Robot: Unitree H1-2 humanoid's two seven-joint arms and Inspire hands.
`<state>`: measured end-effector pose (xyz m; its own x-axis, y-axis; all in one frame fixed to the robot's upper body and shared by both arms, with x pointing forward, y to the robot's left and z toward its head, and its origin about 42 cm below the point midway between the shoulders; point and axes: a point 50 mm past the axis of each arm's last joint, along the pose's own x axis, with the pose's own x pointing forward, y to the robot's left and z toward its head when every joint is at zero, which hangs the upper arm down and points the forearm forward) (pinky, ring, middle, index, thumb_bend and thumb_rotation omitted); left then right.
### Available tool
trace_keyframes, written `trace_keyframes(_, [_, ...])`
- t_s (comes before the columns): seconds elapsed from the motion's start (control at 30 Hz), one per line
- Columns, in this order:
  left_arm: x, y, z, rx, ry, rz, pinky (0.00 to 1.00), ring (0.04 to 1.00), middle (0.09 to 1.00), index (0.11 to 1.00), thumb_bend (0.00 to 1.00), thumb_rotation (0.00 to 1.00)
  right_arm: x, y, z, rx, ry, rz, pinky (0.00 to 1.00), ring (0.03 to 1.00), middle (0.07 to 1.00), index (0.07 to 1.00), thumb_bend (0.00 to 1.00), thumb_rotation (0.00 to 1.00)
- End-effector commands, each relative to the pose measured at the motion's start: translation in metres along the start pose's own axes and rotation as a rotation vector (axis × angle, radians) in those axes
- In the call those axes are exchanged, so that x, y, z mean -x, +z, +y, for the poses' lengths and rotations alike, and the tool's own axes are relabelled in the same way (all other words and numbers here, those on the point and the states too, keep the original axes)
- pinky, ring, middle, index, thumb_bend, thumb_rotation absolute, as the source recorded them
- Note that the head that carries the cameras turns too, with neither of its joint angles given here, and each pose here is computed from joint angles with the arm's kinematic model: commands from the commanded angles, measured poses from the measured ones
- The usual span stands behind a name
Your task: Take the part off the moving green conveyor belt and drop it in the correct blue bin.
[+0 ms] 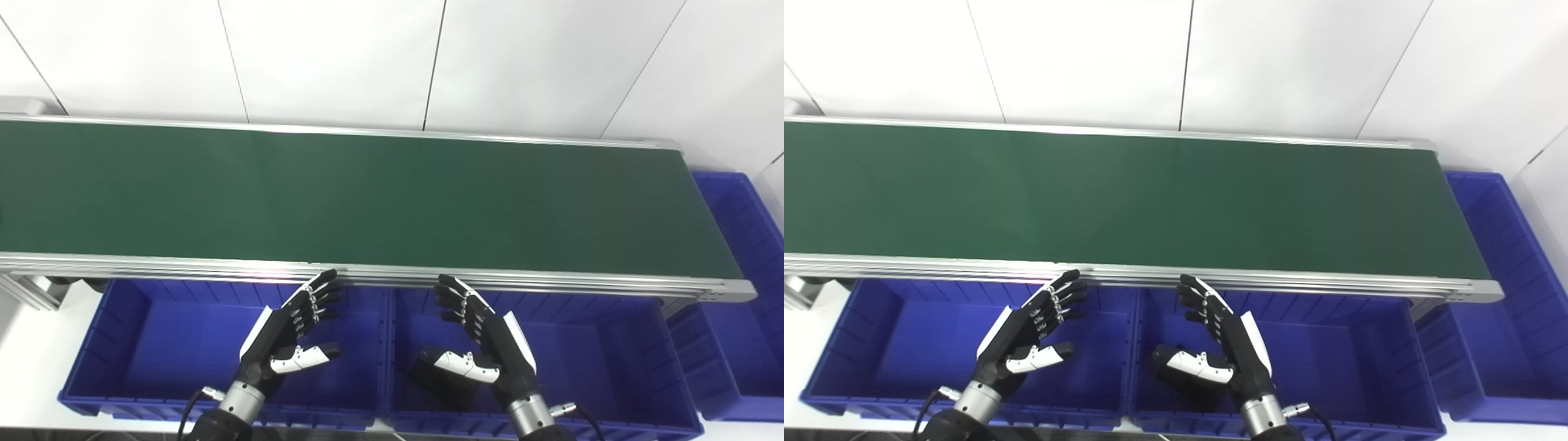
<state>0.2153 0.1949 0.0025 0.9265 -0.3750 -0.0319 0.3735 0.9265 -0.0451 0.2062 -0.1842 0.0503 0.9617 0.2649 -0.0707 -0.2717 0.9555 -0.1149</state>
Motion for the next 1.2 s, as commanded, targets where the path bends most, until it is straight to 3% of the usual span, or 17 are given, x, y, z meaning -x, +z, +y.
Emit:
trace_keyframes(0.0, [-0.0106, 0.0118, 0.0008, -0.016, -0.009, -0.075, 0.78, 0.853, 0.869, 0.907, 0.99, 0.42, -0.0046, 0.0128, -0.0007, -0.009, -0.005, -0.104, 0.80, 0.843, 0.847, 0.876, 0.85, 0.36])
trace_keyframes(1.17, [-0.0111, 0.0118, -0.0003, -0.009, -0.009, -0.068, 0.79, 0.851, 0.863, 0.903, 0.99, 0.41, -0.0055, 0.0128, -0.0018, 0.007, -0.005, -0.104, 0.79, 0.835, 0.839, 0.874, 0.86, 0.38])
